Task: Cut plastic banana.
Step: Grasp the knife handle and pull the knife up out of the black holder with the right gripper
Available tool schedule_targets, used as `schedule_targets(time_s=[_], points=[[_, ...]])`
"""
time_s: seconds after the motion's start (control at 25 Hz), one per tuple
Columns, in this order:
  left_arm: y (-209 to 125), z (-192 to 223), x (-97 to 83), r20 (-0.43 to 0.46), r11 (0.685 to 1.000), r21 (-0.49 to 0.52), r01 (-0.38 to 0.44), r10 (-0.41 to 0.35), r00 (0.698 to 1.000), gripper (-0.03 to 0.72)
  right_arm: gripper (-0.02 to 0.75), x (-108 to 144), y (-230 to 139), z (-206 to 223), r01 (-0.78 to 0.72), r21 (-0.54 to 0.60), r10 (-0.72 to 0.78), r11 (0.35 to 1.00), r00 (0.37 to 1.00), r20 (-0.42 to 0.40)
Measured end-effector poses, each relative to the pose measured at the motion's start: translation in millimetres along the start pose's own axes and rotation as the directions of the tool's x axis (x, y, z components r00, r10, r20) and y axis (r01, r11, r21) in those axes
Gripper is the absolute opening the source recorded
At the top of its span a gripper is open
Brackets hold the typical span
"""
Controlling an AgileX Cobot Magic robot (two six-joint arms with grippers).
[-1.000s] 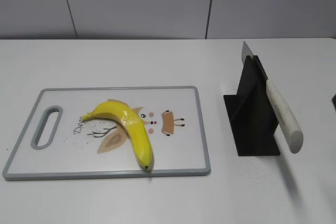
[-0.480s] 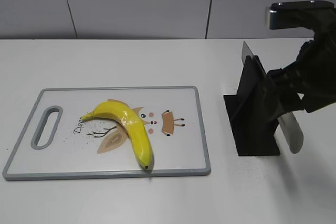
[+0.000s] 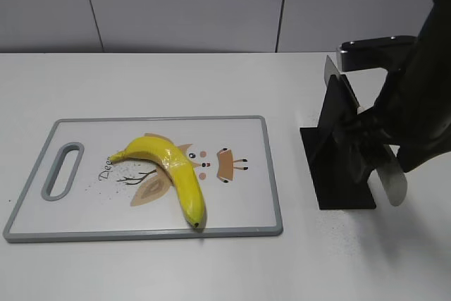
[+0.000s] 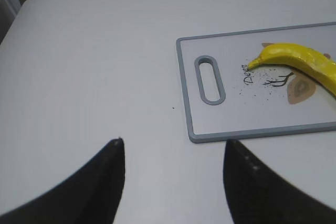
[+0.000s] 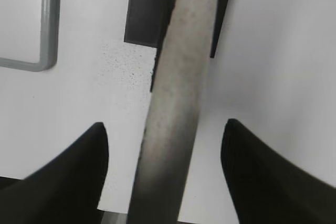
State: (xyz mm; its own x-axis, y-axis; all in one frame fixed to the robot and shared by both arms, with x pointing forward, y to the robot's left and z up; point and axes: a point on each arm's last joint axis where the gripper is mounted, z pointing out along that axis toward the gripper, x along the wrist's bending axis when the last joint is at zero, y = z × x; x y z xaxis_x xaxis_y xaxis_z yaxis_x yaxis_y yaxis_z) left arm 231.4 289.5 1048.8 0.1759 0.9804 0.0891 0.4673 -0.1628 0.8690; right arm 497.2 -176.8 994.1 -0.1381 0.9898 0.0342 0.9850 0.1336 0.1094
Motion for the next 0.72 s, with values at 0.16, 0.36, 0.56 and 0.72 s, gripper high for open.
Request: schedule_targets(time_s=[0.16,0.36,0.56,0.72], points=[[0,0,0.0,0.000,1.000,0.000,0.000,0.000,1.000,0.572,0.465,1,3,17,0.000,0.056,0.000,0.998,1.000,0.017],[0,0,0.0,0.000,1.000,0.000,0.000,0.000,1.000,0.572,0.225,1,4,19,-0.033,0.062,0.032,0.998,0.999,0.022],[0,0,-0.1,0.001,1.000,0.000,0.000,0.000,1.000,0.572,0.170,2,4,16,-0.080,0.065,0.080,0.995,0.997,0.006],[0,0,0.0,0.000,1.000,0.000,0.000,0.000,1.000,0.572,0.170,1,-1,-2,-0.088,0.032,0.089,0.996,0.996,-0.017]])
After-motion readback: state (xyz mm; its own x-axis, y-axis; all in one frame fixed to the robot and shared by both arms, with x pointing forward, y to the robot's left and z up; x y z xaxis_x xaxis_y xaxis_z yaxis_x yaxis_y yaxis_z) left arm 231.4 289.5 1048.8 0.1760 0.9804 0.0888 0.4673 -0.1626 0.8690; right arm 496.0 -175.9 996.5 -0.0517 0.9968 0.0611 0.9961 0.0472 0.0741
